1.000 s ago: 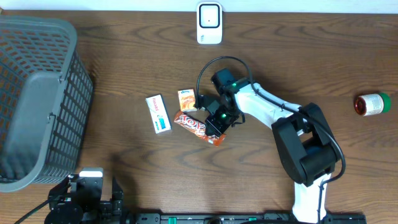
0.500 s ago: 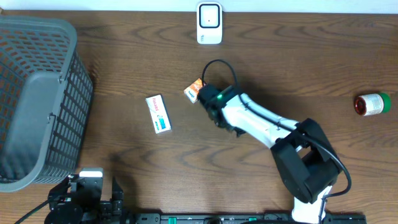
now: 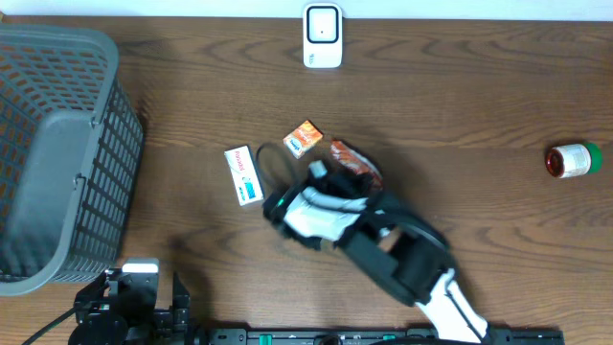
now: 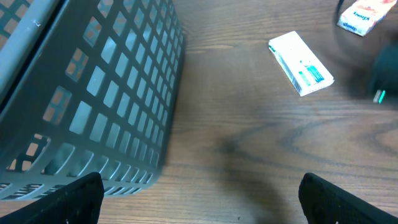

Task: Scan the item barcode

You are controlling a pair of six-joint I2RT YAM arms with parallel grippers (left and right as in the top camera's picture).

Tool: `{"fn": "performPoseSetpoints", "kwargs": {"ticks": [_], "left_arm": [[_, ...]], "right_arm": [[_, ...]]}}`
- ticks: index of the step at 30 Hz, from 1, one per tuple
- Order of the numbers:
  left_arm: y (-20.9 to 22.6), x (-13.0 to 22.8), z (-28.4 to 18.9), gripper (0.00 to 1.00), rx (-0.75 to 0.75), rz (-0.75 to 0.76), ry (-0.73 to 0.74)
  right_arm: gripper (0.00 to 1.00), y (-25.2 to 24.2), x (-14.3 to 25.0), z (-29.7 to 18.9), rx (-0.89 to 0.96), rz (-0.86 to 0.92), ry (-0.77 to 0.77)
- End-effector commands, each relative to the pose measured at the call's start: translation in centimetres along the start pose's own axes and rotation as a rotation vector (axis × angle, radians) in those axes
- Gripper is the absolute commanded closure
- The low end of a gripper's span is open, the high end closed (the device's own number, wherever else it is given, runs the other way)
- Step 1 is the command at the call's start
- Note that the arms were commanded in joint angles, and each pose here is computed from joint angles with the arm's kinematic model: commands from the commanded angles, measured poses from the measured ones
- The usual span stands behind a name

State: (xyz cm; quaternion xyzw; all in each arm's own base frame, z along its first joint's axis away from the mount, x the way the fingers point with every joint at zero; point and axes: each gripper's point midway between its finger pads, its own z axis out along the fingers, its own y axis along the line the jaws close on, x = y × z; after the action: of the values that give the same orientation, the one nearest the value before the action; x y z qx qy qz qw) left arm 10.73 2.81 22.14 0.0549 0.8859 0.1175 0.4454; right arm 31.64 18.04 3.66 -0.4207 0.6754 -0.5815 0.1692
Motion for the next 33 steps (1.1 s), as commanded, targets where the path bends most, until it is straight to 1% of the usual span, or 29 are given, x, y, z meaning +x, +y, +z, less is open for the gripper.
{"fn": "performPoseSetpoints", "kwargs": {"ticks": [1,3,4,5,6,7,10,13,18,21,23,25,28,29,31,33], "left_arm": [[-0.1,-0.1,-0.2,0.01,0.007,-0.001,-0.012],[-0.1,-0.1,-0.2,0.01,0.007,-0.001,-0.012],[-0.1,-0.1,-0.2,0.01,0.007,-0.001,-0.012],[-0.1,-0.1,-0.2,0.01,0.007,-0.001,-0.012],[-0.1,-0.1,-0.2,0.01,0.007,-0.001,-0.012],[-0.1,-0.1,-0.2,0.01,0.007,-0.001,-0.012],[-0.1,-0.1,-0.2,0.01,0.007,-0.001,-0.012],[-0.1,-0.1,-0.2,0.01,0.008,-0.001,-0.012],[-0.1,-0.1,-0.2,0.01,0.007,-0.001,-0.012],[-0.1,-0.1,-0.2,0.01,0.007,-0.001,-0.012],[-0.1,-0.1,-0.2,0.01,0.007,-0.001,-0.012],[-0.1,-0.1,-0.2,0.01,0.007,-0.001,-0.011],[-0.1,-0.1,-0.2,0.01,0.007,-0.001,-0.012],[-0.1,-0.1,-0.2,0.01,0.007,-0.001,-0.012],[-0.1,-0.1,-0.2,0.01,0.008,-0.001,-0.012],[-0.1,-0.1,-0.2,0.01,0.007,-0.001,-0.012]], "right_arm": [[0.99,1.7,-1.5,-2.5,0.122,-0.089,-0.089],[0.98,2.7,-1.8,-3.6,0.135,-0.120,-0.117],[0.91,3.5,-2.1,-4.8,0.141,-0.141,-0.150],[0.82,3.9,-2.2,-5.6,0.136,-0.148,-0.167],[0.65,4.3,-2.3,-6.3,0.127,-0.154,-0.182],[0.32,5.0,-2.3,-7.4,0.114,-0.162,-0.207],[0.02,6.4,-1.8,-8.7,0.057,-0.163,-0.218],[0.01,6.6,-0.5,-8.7,0.015,-0.107,-0.175],[0.01,5.0,1.9,-7.1,-0.035,0.044,-0.057],[0.01,3.6,2.8,-6.1,-0.125,0.171,0.015],[0.01,2.6,2.9,-5.9,-0.184,0.248,0.032],[0.01,1.9,2.8,-6.2,-0.331,0.311,0.042],[0.01,1.7,1.4,-8.3,-0.724,0.341,-0.022],[0.01,1.2,1.2,-8.9,-0.811,0.376,-0.041],[0.01,-0.9,1.1,-10.3,-1.027,0.481,-0.088],[0.01,-3.7,1.1,-11.5,-1.238,0.570,-0.167]]}}
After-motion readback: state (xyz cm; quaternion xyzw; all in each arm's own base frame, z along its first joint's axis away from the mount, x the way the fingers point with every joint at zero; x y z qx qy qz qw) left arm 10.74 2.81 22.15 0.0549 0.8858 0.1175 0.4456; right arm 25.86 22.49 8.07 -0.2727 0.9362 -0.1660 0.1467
